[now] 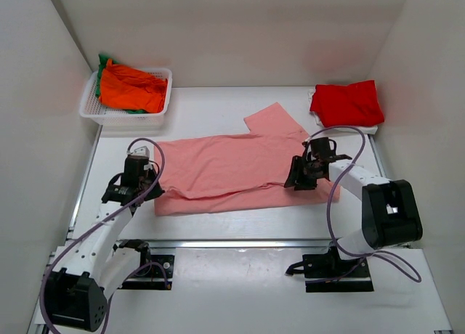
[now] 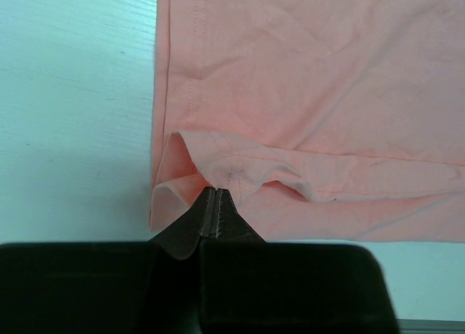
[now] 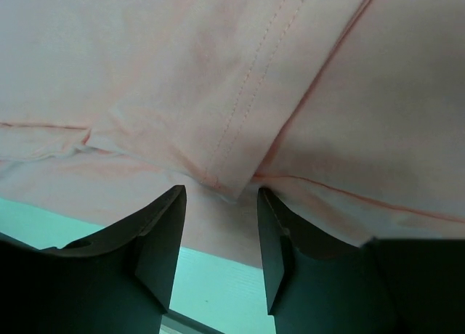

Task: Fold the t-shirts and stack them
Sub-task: Fold the flattened tshirt in 1/3 of the way

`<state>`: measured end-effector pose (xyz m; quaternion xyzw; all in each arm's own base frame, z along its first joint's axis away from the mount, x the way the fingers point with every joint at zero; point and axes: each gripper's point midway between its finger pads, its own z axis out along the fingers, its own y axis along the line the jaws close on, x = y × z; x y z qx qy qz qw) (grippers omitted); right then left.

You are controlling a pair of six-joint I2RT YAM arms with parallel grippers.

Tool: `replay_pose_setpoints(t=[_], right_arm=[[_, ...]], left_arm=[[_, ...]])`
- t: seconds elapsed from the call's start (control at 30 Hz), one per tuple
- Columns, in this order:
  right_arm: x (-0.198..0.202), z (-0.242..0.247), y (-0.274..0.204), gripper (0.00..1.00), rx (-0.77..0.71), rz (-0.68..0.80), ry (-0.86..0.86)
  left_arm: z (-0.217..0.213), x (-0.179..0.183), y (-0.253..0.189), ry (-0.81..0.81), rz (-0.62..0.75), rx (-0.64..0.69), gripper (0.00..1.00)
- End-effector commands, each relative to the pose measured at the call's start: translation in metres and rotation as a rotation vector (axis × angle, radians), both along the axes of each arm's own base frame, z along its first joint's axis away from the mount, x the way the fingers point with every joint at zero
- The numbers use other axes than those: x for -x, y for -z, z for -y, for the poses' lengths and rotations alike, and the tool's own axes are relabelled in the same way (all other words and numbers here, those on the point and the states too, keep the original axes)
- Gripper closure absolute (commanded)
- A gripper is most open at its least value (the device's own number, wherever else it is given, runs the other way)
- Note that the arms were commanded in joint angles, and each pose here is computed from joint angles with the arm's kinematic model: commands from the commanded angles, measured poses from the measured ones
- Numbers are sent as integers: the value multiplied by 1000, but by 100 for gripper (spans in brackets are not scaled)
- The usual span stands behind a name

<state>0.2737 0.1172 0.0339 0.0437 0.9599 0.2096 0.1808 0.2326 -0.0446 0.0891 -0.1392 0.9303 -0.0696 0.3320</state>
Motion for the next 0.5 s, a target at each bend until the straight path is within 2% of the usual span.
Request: replay_pose_setpoints(t=[0.0, 0.07, 0.13, 0.2, 0.27, 0.3, 0.47], right_arm=[[-13, -2, -1, 59, 9, 19, 25], [-19, -5, -3, 61, -16, 41, 24], [-19, -7, 0, 74, -35, 40, 20], [-24, -7, -4, 80, -53, 64, 29], [-24, -8, -7, 96, -62, 82, 27], [-26, -6, -14, 100, -67, 102, 28], [-23, -3, -34, 100, -64, 140, 29]], left_arm=[[-8, 1, -17, -47, 54, 0, 100], [-10, -1, -25, -59, 86, 0, 100], [-10, 0, -28, -60, 96, 4, 100], [-7, 3, -26, -46, 82, 7, 100], [-6, 4, -28, -43, 86, 10, 100], [-5, 7, -28, -40, 77, 16, 100], [-9, 11, -35, -52, 67, 3, 100]])
